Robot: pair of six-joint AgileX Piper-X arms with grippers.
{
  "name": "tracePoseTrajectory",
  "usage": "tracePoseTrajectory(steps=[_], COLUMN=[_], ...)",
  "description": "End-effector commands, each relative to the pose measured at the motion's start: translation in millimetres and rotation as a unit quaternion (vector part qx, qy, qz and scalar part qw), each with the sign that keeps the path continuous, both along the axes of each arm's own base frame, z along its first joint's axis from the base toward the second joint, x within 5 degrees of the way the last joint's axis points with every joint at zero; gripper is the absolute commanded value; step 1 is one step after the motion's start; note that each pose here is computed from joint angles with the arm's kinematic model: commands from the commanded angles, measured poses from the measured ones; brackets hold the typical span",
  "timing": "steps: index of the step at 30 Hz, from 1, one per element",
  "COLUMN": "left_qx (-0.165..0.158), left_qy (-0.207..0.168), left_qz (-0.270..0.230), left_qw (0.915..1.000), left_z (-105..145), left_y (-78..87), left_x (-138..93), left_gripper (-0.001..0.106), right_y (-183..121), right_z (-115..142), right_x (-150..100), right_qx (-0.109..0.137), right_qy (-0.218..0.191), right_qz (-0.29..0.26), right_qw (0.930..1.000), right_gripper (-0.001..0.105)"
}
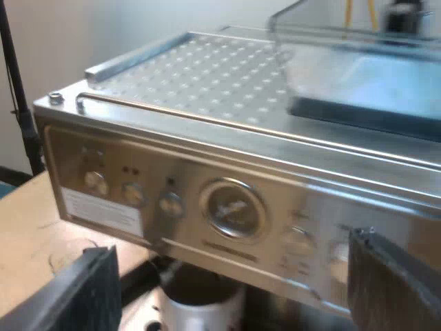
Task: Place mug into machine
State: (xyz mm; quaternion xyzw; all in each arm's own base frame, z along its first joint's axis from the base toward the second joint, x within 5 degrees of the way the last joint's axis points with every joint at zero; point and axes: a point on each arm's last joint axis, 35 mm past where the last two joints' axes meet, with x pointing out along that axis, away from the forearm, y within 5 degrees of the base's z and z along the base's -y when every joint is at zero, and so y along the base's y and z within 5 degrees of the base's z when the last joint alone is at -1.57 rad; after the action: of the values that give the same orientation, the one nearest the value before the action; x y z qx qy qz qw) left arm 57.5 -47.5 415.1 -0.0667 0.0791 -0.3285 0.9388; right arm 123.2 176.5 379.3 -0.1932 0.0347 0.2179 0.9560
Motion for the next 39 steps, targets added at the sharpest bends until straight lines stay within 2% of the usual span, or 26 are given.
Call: tracePoseTrajectory(steps=[1,4,8,12,13,17,18,21,23,26,27,31,33,35,39], left_qx=[0.002,0.031,0.064,0.068,0.069,0.07,0.069,0.059,0.051,0.058,0.058,0.059,0.048,0.022,0.004], left_qy=[-0.007,-0.027,-0.043,-0.04,-0.038,-0.034,-0.033,-0.025,-0.016,-0.003,-0.003,0.008,0.012,0.015,-0.012], left_qz=[0.055,0.108,0.163,0.213,0.237,0.29,0.295,0.292,0.286,0.284,0.284,0.286,0.287,0.29,0.271], left_qw=[0.9984,0.9933,0.9836,0.974,0.9683,0.9538,0.9524,0.9543,0.9568,0.9569,0.9569,0.9565,0.9566,0.9567,0.9625], left_z=[2.1,2.2,2.2,2.2,2.2,2.2,2.2,1.3,0.0,-4.6,-4.9,-10.6,-13.0,-15.9,-18.2], left_y=[4.4,8.8,15.5,22.4,25.9,34.5,35.7,36.9,36.9,38.6,39.1,42.9,45.0,48.1,51.7], left_x=[1.7,4.5,8.1,11.0,12.2,14.4,14.6,14.9,12.7,4.5,2.1,-15.9,-25.6,-40.8,-65.3], left_gripper=[0.079,0.079,0.079,0.079,0.079,0.079,0.079,0.079,0.079,0.079,0.079,0.079,0.079,0.079,0.079], right_y=[-21.7,-43.1,-67.4,-84.2,-90.3,-109.6,-112.3,-126.4,-137.8,-150.2,-151.5,-166.7,-173.9,-180.2,-180.0], right_z=[6.1,11.9,17.1,17.4,16.9,12.5,11.4,6.1,0.9,-6.0,-6.6,-13.5,-14.4,-15.1,-12.6], right_x=[-2.4,-0.2,9.1,20.1,24.2,34.0,34.9,38.6,40.1,38.6,37.8,33.7,30.0,21.6,6.8], right_qx=[-0.013,-0.004,0.021,0.046,0.049,0.047,0.046,0.038,0.03,0.029,0.031,0.053,0.066,0.078,0.11], right_qy=[0.005,0.004,0.009,0.022,0.025,0.047,0.052,0.073,0.094,0.13,0.135,0.18,0.191,0.203,0.209], right_qz=[-0.019,-0.055,-0.064,-0.087,-0.096,-0.116,-0.117,-0.153,-0.188,-0.204,-0.2,-0.189,-0.197,-0.204,-0.208], right_qw=[0.9997,0.9985,0.9977,0.995,0.9939,0.9911,0.9907,0.9848,0.9773,0.9698,0.97,0.9638,0.9595,0.9545,0.9494], right_gripper=[0.07,0.07,0.07,0.07,0.07,0.07,0.07,0.07,0.07,0.07,0.07,0.07,0.07,0.07,0.07])
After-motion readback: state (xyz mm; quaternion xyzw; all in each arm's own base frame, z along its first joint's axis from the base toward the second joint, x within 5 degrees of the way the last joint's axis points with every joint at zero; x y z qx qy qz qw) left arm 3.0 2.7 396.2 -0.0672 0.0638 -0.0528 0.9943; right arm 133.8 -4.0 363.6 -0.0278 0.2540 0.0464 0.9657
